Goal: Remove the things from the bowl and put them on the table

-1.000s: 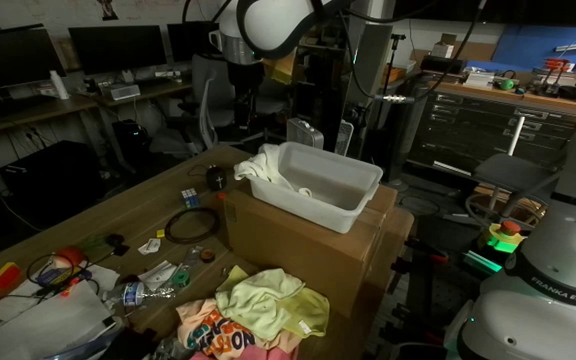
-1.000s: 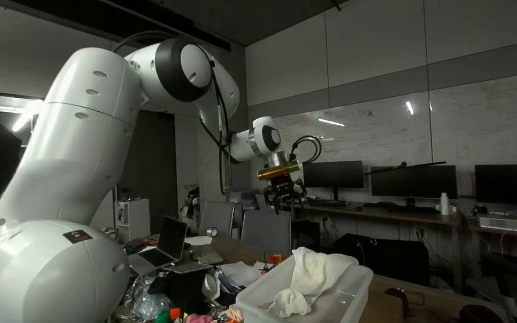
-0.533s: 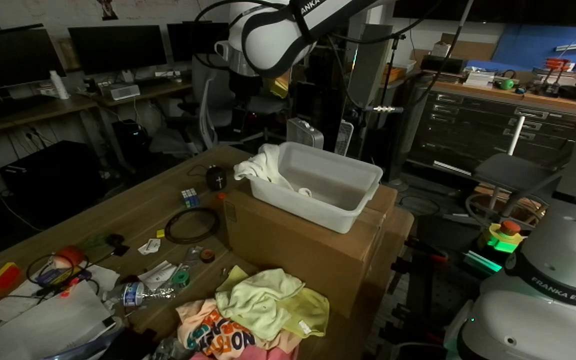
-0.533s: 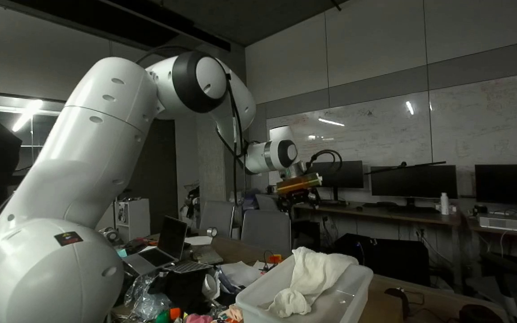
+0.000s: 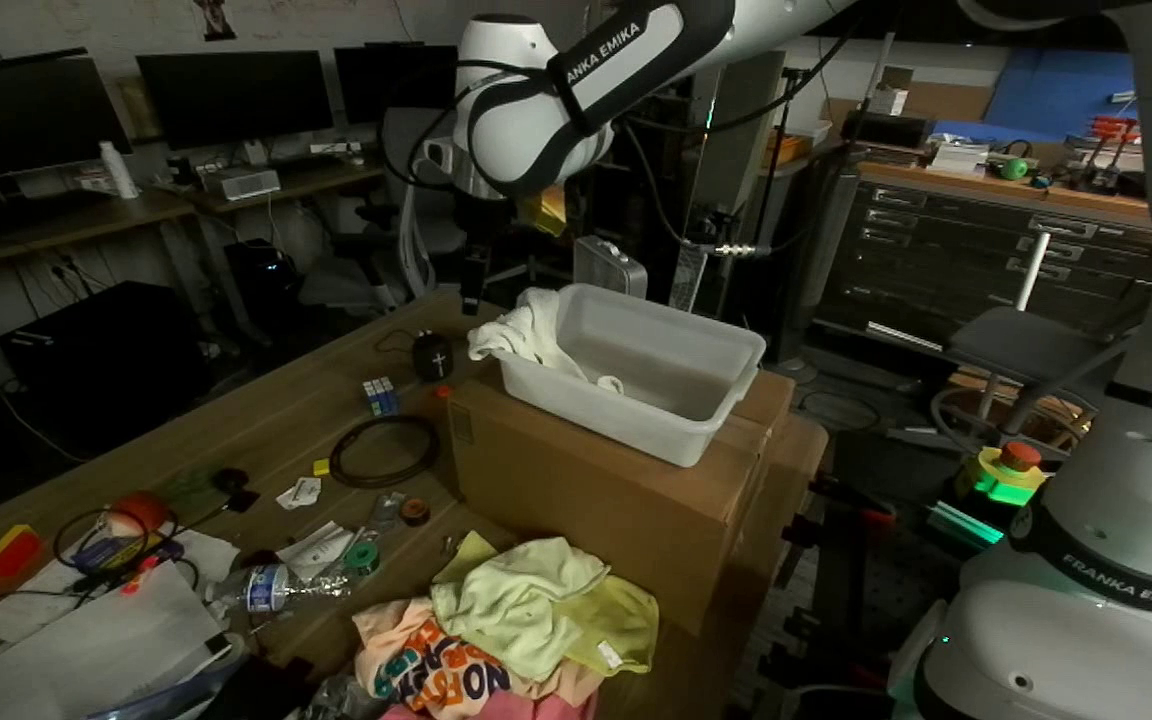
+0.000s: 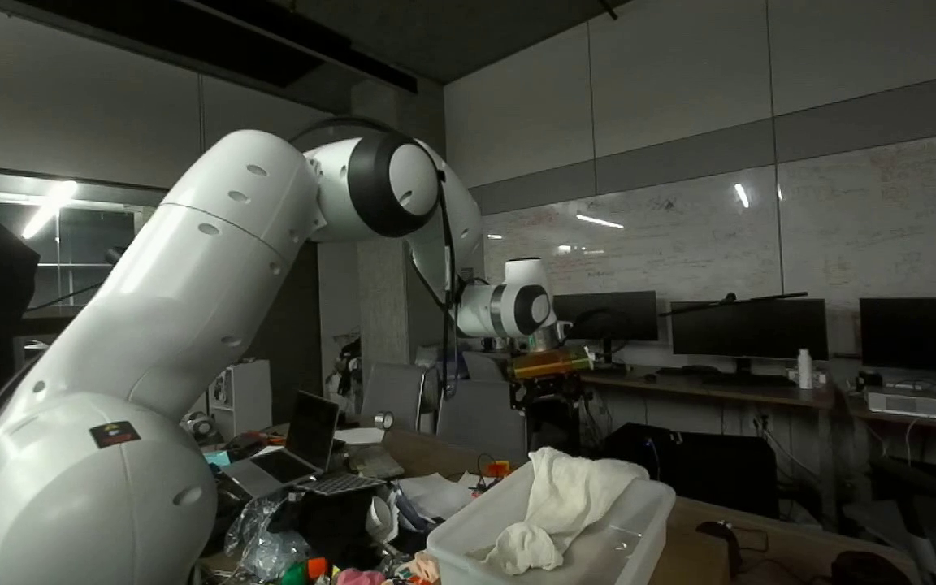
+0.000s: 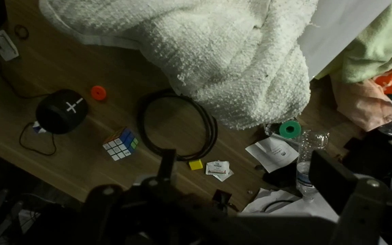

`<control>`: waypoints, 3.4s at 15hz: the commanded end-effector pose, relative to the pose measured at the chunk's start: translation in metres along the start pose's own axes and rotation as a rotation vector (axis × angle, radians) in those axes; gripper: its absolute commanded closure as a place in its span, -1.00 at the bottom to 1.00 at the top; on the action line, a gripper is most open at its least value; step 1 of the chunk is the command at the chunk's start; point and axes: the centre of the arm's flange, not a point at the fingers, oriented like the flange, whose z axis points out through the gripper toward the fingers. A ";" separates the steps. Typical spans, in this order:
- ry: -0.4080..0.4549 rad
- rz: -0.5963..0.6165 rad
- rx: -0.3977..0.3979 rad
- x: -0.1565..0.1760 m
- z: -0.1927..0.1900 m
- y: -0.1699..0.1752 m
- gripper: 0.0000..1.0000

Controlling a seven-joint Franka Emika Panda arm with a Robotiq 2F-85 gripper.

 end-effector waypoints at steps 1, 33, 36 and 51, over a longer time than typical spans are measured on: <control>0.019 -0.024 0.034 0.020 0.015 0.010 -1.00; -0.225 -0.003 0.089 0.018 0.076 0.009 -1.00; -0.259 0.000 0.092 0.017 0.078 0.005 -1.00; -0.310 -0.024 0.090 0.015 0.083 -0.003 0.59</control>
